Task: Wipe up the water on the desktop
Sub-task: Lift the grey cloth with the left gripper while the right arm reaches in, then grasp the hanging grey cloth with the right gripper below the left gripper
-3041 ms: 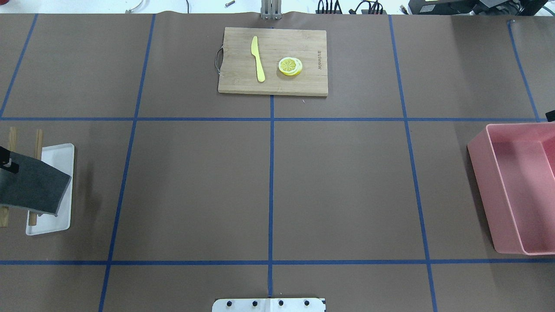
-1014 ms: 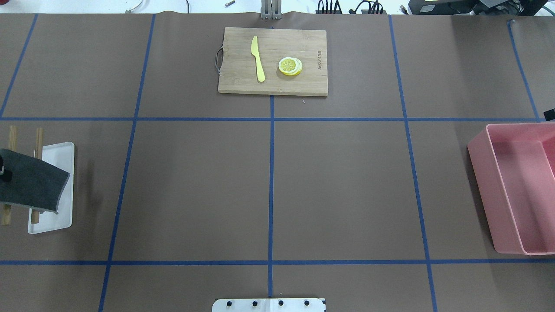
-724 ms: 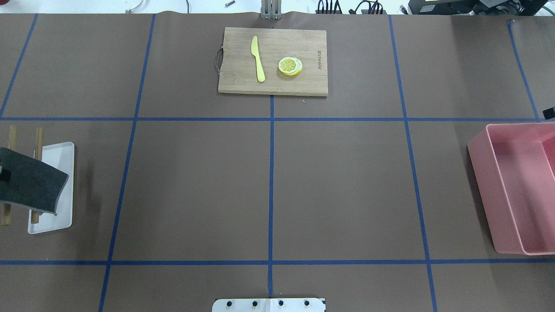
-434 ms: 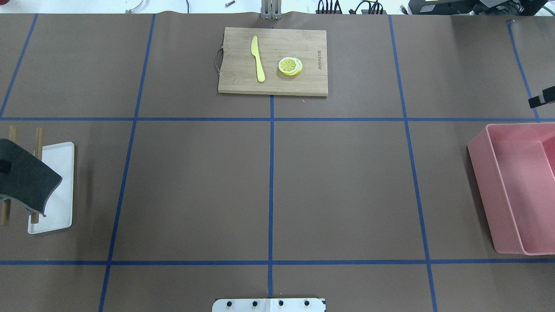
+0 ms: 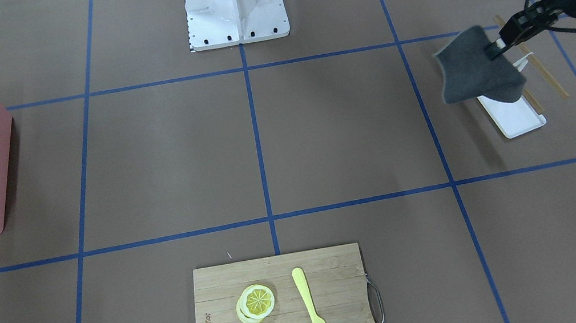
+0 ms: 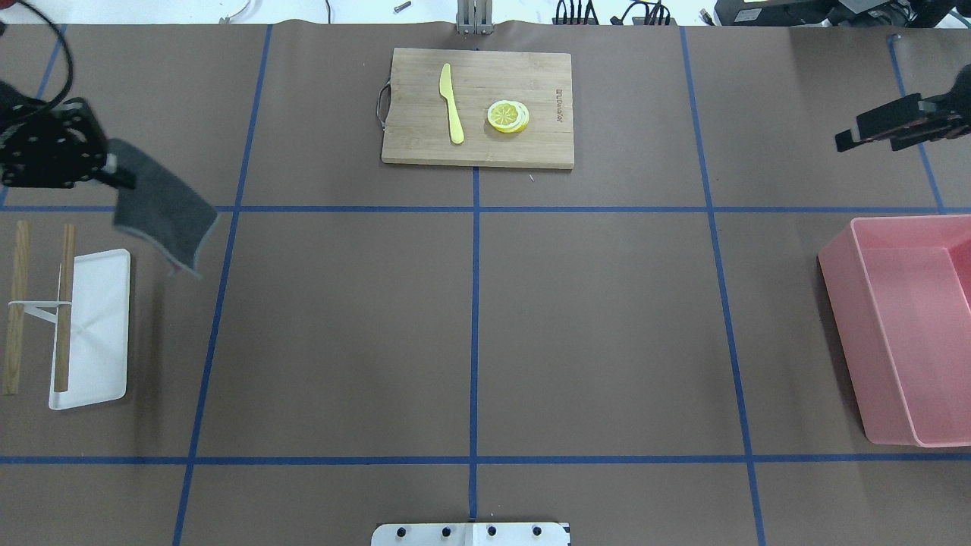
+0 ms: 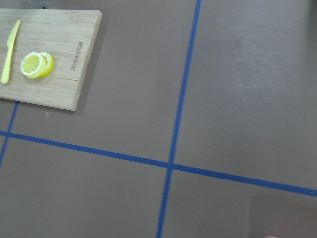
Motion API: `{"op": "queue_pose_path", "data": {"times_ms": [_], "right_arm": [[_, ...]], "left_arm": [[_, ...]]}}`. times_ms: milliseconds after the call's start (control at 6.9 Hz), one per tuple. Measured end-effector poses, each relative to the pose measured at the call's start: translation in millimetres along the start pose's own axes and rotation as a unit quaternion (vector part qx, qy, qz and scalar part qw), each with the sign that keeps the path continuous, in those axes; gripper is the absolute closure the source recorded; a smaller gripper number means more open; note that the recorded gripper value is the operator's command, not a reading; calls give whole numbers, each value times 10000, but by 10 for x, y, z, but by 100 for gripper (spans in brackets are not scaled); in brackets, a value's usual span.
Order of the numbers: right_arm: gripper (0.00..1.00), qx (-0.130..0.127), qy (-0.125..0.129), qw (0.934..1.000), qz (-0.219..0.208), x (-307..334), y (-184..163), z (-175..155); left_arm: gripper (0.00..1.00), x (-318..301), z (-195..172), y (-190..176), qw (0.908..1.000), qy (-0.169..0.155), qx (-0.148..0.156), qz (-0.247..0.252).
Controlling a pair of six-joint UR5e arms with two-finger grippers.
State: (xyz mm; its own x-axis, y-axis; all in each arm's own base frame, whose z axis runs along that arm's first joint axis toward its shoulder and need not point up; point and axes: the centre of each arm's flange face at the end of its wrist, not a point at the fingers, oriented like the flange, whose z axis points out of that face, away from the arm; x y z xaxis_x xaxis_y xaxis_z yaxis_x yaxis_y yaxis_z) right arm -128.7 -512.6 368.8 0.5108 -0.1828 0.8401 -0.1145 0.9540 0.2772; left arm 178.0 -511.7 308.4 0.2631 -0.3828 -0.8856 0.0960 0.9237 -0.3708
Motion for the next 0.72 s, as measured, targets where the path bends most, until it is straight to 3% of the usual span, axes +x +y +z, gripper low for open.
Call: {"op": "queue_pose_path", "data": {"times_ms": [290,724], "right_arm": [[0,516,-159,9985,84,-1378,40,268],[0,1054,-701,9918,-178,-2910,581,565]], "left_arm": [[100,1124,556,299,9990,131,208,-365],[100,2009,1024,747,9955,402,374,-766]]}}
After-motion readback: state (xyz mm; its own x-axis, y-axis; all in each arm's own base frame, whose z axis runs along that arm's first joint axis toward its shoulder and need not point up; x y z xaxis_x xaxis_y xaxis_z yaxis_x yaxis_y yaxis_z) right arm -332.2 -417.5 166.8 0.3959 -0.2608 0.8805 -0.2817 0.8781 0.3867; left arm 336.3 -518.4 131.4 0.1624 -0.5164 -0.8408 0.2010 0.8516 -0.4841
